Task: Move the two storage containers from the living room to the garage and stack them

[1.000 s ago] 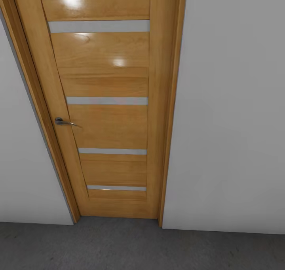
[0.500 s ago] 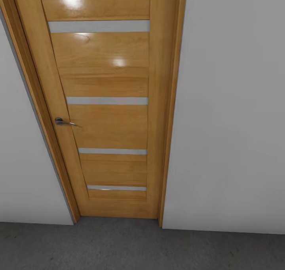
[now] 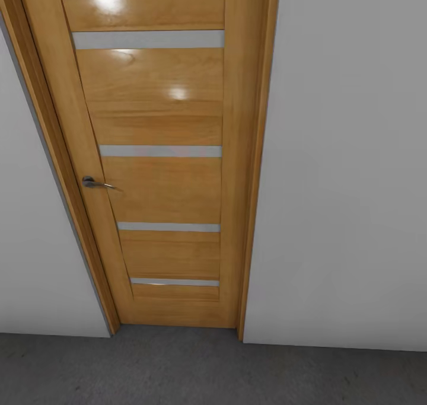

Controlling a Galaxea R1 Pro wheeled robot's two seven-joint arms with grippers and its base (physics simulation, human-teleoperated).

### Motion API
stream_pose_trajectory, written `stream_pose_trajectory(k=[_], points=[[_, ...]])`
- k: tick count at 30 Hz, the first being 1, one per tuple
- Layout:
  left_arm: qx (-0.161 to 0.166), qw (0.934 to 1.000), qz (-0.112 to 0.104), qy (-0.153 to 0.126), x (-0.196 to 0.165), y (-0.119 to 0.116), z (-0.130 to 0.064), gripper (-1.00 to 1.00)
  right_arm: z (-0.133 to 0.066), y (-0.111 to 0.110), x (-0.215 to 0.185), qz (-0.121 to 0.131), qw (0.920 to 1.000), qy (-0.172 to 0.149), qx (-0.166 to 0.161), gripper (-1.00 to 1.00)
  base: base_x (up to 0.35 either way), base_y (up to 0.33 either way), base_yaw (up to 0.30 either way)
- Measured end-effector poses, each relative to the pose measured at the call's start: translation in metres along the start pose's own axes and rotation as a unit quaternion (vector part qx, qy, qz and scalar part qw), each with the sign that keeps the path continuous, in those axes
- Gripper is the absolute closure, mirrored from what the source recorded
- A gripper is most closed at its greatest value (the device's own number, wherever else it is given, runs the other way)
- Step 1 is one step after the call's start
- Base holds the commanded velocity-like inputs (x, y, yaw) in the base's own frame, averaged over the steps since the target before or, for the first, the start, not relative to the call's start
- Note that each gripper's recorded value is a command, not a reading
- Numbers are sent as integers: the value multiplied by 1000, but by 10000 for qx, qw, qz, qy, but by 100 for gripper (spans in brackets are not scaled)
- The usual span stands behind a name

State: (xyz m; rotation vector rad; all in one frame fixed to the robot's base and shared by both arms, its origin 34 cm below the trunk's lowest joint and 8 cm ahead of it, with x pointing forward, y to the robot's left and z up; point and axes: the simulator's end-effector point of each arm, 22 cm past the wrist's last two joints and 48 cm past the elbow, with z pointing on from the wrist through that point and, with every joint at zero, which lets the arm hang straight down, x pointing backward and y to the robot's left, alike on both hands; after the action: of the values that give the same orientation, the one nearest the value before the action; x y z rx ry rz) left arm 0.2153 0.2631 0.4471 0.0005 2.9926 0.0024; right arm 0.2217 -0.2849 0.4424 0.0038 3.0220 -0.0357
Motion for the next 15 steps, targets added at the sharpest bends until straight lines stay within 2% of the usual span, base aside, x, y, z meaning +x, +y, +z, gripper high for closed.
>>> stream_pose_trajectory(k=[11, 15], points=[[-2, 10000, 9, 30, 4, 1, 0, -100, 0, 0, -1, -7, 10000, -6, -1, -100, 0, 0, 0], [-10, 10000, 24, -95, -7, 2, 0, -100, 0, 0, -1, -11, 10000, -8, -1, -100, 0, 0, 0]])
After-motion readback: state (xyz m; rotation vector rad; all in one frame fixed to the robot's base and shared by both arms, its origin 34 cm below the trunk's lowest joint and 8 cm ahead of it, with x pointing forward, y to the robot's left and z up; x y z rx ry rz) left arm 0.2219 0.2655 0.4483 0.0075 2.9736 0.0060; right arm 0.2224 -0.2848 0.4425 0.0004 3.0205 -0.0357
